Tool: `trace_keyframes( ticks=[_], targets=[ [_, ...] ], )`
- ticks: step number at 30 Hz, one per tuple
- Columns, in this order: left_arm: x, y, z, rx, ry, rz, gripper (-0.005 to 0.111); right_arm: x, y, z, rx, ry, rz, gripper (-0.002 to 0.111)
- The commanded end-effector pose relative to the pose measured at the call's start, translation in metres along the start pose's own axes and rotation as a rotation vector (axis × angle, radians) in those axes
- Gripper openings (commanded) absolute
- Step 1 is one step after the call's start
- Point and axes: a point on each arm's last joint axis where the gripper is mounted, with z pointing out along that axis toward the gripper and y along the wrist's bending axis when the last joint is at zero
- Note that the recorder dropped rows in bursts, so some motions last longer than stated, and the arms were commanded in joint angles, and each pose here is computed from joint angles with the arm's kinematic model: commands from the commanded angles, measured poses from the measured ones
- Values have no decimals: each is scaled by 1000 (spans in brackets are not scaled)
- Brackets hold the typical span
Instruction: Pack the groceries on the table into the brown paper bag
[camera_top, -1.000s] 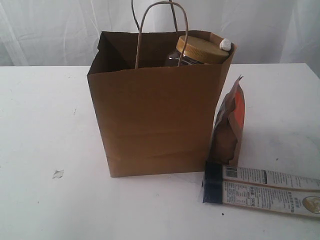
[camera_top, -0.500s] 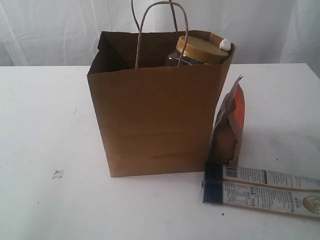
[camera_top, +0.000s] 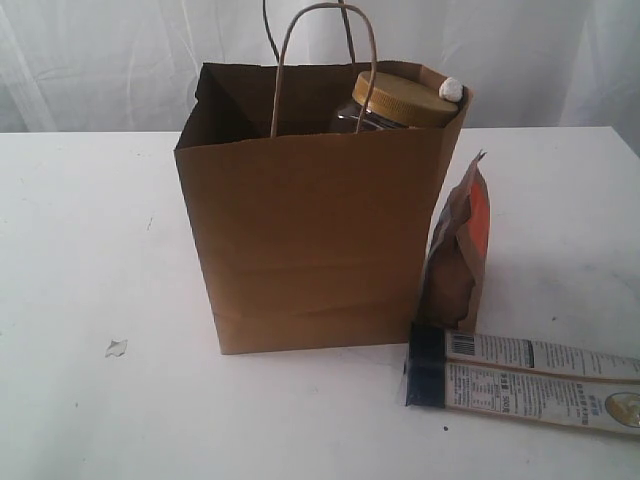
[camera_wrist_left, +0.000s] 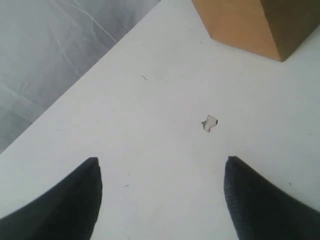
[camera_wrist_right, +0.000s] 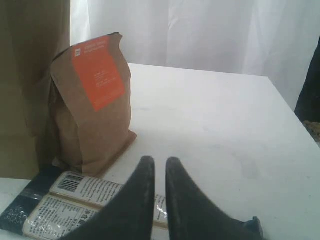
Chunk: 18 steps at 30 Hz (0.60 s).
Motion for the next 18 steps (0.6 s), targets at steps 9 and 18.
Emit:
trace_keyframes(
  ticks=[9,18],
  targets=[
    [0,-1,0,0,-7,-15,71,2,0,0,2,-5,-1,9],
    [-1,-1,0,6,-19,-454,71,2,0,0,2,-5,-1,9]
  ],
)
